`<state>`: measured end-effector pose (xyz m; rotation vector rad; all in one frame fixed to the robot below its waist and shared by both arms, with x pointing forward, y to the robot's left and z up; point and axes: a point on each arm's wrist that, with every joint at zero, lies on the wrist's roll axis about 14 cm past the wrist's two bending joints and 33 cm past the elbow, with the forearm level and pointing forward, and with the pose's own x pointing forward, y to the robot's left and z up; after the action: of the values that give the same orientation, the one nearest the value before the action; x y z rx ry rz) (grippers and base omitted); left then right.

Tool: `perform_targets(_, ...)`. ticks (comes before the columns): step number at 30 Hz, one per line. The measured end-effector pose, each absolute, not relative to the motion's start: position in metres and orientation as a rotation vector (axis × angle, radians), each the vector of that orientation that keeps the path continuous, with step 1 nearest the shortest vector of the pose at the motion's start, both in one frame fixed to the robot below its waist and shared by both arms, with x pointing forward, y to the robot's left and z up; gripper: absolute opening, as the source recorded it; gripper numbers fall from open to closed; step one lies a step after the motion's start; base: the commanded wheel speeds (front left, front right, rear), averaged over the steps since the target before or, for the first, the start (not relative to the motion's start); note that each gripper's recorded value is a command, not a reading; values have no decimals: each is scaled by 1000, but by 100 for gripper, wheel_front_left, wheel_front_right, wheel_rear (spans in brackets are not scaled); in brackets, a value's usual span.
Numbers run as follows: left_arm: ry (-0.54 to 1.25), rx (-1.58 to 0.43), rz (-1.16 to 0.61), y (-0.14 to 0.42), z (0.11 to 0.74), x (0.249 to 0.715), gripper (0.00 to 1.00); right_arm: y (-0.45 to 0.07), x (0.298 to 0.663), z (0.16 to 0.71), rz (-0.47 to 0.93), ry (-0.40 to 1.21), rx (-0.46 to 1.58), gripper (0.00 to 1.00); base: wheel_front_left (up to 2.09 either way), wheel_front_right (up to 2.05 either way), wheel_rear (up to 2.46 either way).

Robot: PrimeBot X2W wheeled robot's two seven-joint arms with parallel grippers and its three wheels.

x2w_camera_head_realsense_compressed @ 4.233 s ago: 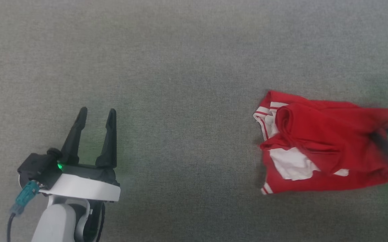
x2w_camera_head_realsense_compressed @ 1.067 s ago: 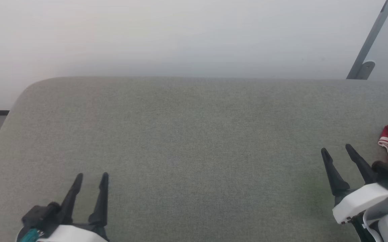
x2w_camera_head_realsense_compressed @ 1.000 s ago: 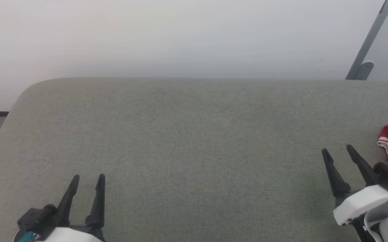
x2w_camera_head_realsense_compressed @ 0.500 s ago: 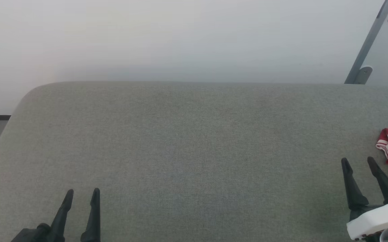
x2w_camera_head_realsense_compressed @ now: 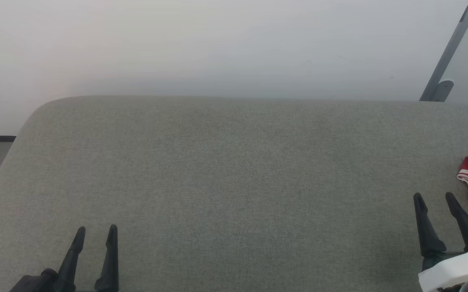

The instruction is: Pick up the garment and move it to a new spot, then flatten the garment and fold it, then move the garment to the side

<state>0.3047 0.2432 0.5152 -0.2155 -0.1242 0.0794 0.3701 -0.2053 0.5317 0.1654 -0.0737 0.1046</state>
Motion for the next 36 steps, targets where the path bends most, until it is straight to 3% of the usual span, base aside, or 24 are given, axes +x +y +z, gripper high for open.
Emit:
perform_targets(17,-108,-200,90,244,510,307,100,-201,368,525,109,-48,181,100,0,0,0)
perform_targets(18,-119,-190,102,248,514,308,0,-200,368,524,111,-45,181,0,0,0,0)
perform_targets(36,-34,-442,147,246,486,312,0,-201,364,496,53,48,428,0,0,0,0)
